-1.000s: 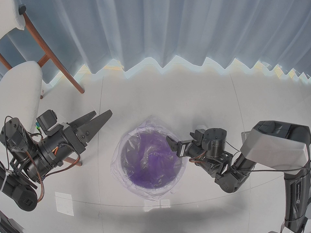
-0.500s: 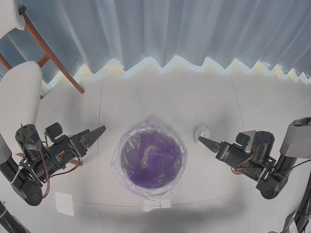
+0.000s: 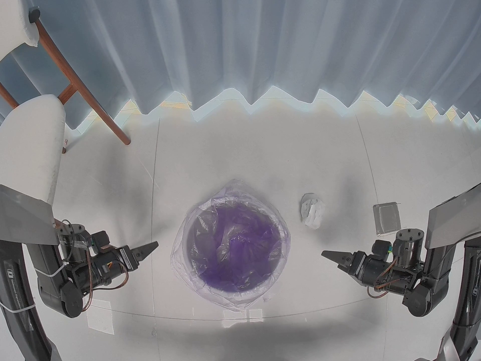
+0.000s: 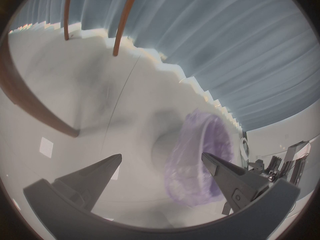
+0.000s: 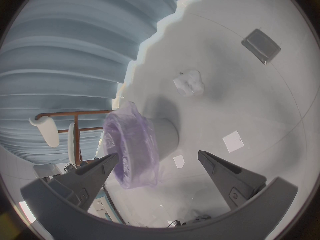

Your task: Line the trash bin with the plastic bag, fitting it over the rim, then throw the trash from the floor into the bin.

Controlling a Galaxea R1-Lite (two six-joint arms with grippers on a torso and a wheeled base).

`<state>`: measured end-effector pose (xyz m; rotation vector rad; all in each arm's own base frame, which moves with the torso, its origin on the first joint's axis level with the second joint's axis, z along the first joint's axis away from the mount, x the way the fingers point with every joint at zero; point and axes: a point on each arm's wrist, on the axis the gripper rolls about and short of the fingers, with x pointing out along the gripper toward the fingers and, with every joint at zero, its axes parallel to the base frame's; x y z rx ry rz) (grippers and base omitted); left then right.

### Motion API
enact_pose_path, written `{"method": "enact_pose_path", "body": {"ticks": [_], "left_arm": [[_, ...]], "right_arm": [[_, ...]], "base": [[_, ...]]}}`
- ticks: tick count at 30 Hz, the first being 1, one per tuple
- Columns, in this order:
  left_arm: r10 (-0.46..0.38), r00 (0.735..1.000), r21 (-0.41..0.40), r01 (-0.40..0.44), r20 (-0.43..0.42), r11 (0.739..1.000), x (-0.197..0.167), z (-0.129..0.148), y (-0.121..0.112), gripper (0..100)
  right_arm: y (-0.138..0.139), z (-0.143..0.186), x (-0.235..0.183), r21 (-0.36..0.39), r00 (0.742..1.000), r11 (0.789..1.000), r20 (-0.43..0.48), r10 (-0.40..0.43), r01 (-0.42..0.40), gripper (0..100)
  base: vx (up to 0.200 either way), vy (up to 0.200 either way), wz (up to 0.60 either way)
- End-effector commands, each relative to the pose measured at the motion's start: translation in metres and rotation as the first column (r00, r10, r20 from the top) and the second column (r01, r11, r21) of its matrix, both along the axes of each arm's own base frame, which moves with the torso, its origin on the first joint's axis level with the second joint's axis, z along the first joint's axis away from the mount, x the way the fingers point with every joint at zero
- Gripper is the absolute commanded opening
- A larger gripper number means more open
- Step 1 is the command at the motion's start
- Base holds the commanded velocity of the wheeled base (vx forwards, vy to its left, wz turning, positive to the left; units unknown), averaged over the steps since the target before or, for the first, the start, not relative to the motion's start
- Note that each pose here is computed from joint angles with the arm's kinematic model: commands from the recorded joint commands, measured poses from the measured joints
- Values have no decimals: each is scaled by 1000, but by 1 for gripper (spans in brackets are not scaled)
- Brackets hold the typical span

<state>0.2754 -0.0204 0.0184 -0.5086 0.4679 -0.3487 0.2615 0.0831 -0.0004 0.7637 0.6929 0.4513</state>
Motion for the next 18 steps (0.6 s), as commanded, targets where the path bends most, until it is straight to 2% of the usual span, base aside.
{"method": "enact_pose_path", "body": {"ticks": [1,18], "left_arm": [[1,989,37,5,-147,999,1,-48,5,100],[-73,988,16,76,-135,997,16,-60,-9,100]], "right_arm": [[0,-28,3,-19,997,1000,-77,0,-2,100],[2,-35,11,-16,997,1000,-74,-2,1,100]], "base": [[0,0,0],[0,0,0]]}}
